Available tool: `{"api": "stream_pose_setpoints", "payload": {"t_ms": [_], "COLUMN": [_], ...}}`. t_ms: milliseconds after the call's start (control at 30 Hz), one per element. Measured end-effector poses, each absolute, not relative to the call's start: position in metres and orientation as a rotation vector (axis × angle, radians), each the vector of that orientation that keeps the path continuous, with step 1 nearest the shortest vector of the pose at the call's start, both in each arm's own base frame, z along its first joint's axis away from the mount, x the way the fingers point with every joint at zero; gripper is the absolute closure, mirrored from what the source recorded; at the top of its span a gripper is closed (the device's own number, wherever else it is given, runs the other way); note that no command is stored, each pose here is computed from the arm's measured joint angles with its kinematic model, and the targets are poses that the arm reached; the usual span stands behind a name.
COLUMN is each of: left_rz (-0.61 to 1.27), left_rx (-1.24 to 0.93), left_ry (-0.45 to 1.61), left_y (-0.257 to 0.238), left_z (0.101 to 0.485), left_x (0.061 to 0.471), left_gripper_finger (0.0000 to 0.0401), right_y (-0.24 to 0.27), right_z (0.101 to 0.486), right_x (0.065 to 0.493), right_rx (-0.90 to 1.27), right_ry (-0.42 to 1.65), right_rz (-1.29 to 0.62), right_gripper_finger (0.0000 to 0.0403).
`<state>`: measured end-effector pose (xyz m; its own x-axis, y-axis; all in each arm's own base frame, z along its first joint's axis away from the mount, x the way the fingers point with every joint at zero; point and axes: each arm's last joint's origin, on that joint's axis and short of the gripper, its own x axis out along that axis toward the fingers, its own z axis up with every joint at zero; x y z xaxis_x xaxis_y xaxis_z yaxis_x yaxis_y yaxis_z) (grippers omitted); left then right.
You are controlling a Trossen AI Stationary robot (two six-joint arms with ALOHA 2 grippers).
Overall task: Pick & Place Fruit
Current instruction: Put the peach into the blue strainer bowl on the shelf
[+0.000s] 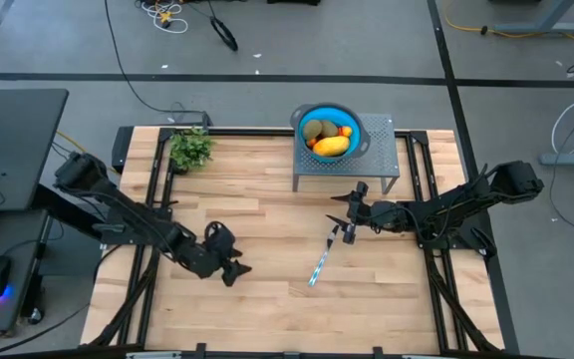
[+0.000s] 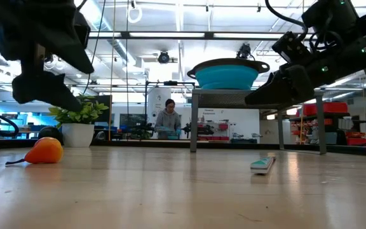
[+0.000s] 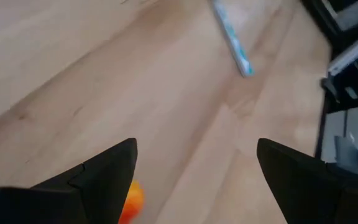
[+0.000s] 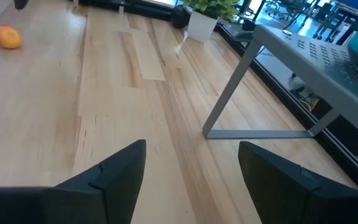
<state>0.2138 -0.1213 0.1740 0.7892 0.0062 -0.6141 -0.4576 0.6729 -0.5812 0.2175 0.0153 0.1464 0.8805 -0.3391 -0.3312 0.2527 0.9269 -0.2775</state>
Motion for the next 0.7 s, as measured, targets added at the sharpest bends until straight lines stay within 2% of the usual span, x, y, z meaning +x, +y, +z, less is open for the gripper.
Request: {"api": "stream_pose_setpoints", "payload": {"t_ms": [233, 400, 567, 700], "left_rz": [0.294, 0.436, 0.446, 0.476], "left_rx": [-0.828, -0.750, -0.754, -0.763], "left_ry": [0.719, 0.866, 0.837, 0.875], "left_y": [-0.119, -0.115, -0.116, -0.118], "left_z": [0.176, 0.188, 0.195, 0.186], "left_x": [0.216, 0.211, 0.214, 0.216], "left_gripper_finger": [0.0058, 0.0070, 0.0088, 0.0097], "right_y": [0.015, 0.015, 0.015, 0.015], "right_z": [0.148, 0.148, 0.148, 0.146], "right_x": [0.218, 0.218, 0.218, 0.218], "right_rx": [-0.234, -0.234, -0.234, -0.230], "right_ry": [0.372, 0.372, 0.373, 0.384], "right_rz": [-0.312, -0.312, -0.312, -0.311], "right_gripper_finger": [0.0135, 0.0135, 0.0135, 0.0135]}}
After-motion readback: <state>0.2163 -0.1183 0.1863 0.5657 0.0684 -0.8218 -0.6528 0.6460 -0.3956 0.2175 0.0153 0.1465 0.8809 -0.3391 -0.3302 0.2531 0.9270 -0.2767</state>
